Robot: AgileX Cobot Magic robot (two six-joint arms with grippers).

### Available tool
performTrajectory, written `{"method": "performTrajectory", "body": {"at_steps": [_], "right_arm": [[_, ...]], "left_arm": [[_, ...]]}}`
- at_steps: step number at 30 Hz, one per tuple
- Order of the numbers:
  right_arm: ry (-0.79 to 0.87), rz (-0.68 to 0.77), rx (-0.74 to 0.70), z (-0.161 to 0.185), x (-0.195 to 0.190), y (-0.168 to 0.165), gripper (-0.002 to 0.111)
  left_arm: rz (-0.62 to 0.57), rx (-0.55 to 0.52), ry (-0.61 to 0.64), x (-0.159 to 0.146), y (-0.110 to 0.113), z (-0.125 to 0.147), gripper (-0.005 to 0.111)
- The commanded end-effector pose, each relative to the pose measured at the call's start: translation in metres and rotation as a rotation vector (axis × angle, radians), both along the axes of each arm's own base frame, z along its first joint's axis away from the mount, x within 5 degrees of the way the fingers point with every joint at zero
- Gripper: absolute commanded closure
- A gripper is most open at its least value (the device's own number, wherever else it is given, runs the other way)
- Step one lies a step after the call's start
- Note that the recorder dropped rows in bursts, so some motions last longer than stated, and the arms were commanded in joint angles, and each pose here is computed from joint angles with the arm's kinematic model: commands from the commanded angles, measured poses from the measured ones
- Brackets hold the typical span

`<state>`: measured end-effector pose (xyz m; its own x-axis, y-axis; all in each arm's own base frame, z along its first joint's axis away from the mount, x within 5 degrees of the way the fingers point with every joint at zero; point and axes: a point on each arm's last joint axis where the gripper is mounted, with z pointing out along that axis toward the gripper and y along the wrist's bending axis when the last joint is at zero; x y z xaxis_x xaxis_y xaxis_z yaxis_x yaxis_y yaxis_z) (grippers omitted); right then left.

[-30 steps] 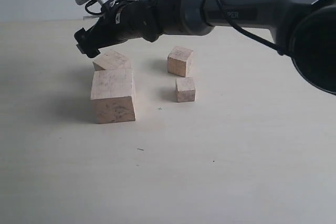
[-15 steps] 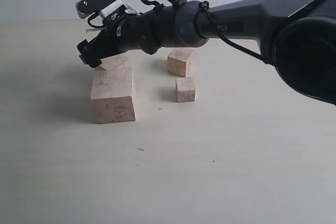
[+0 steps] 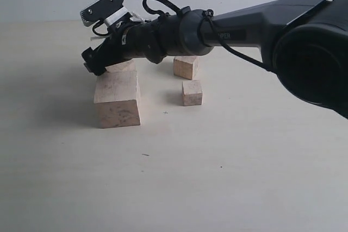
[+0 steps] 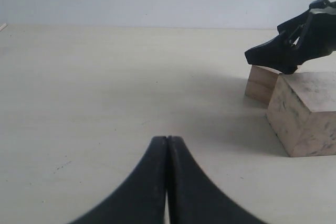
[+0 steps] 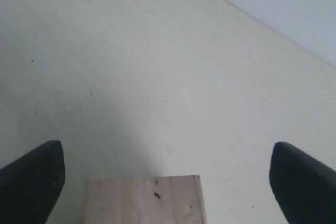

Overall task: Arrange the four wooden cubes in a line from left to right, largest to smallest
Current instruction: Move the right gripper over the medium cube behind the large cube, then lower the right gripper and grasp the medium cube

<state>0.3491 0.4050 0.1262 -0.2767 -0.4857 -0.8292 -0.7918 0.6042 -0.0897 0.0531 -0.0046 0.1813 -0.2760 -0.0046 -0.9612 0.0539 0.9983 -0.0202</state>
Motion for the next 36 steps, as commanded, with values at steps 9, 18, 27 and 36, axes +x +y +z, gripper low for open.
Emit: {"method": "performTrajectory", "body": {"at_steps": [9,18,27,36], "right_arm": [[-0.02,-0.012,0.028,0.004,0.005,-0.002,0.015],[0.0,-0.042,0.042,0.004,0.011,-0.007,0.034],[0.099,-0.067,-0.002,0.003,0.009,-0.009,0.032],[0.208,-0.02,-0.006,0.046,0.011,0.005,0.032]], "left_arm": [[-0.003,0.002,-0.014,0.0,0.0,0.0,0.107],[-0.003,0.002,-0.014,0.0,0.0,0.0,0.107],[-0.003,0.002,-0.014,0.0,0.0,0.0,0.107],[-0.003,0.002,-0.014,0.0,0.0,0.0,0.107]]}}
